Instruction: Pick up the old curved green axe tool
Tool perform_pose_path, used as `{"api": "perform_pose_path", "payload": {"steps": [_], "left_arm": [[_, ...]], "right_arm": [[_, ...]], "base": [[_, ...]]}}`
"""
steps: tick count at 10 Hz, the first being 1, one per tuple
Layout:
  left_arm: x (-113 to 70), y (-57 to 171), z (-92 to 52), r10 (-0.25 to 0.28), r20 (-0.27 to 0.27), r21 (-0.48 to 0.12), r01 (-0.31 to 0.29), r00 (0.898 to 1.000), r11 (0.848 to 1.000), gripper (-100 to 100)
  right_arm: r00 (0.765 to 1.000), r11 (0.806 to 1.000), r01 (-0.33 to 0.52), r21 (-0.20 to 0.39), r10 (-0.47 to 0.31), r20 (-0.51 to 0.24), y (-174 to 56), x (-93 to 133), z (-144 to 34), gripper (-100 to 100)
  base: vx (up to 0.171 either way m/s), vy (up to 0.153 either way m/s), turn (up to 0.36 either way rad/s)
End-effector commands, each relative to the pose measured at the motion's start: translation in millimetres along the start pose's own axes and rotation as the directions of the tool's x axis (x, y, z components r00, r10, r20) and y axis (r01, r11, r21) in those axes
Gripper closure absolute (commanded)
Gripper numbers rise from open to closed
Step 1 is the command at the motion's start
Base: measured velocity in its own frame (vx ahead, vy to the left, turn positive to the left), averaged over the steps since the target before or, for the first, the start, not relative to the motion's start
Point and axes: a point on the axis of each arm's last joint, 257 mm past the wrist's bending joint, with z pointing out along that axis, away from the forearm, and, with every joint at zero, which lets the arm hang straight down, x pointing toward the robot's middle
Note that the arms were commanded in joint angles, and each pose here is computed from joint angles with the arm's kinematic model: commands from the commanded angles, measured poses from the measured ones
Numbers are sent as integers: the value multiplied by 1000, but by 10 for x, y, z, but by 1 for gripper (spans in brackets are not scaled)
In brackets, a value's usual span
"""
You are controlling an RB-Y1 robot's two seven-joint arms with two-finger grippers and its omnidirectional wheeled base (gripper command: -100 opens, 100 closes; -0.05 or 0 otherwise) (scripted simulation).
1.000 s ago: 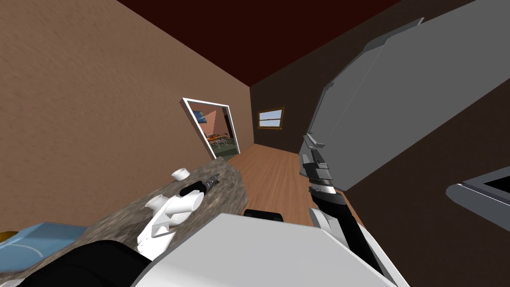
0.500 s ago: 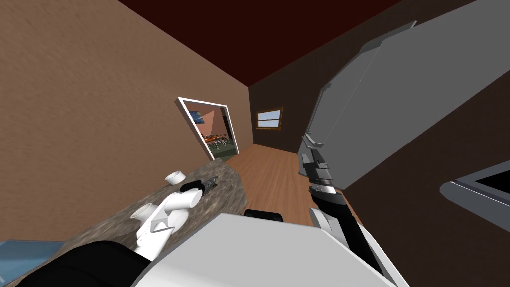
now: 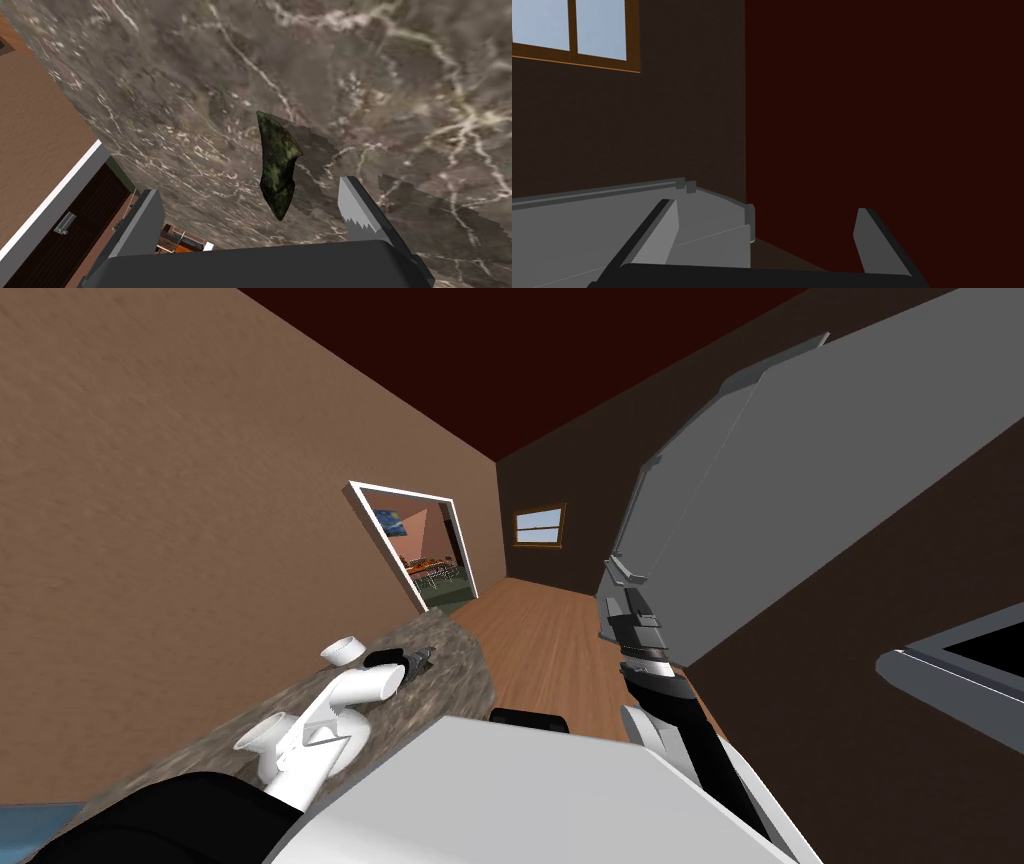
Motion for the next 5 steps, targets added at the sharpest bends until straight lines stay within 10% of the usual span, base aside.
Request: {"api": "perform_pose_path", "payload": {"steps": [1, 5], "left_arm": [[-26, 89, -2, 10, -18, -41, -10, 1000, 999, -100], [-35, 295, -27, 21, -62, -132, -29, 998, 991, -100]], "right_arm": [[1000, 1000, 0, 0, 0, 0, 0, 0, 0, 0], [1000, 1000, 0, 0, 0, 0, 0, 0, 0, 0]], "base": [[38, 15, -47], [35, 15, -36]]}}
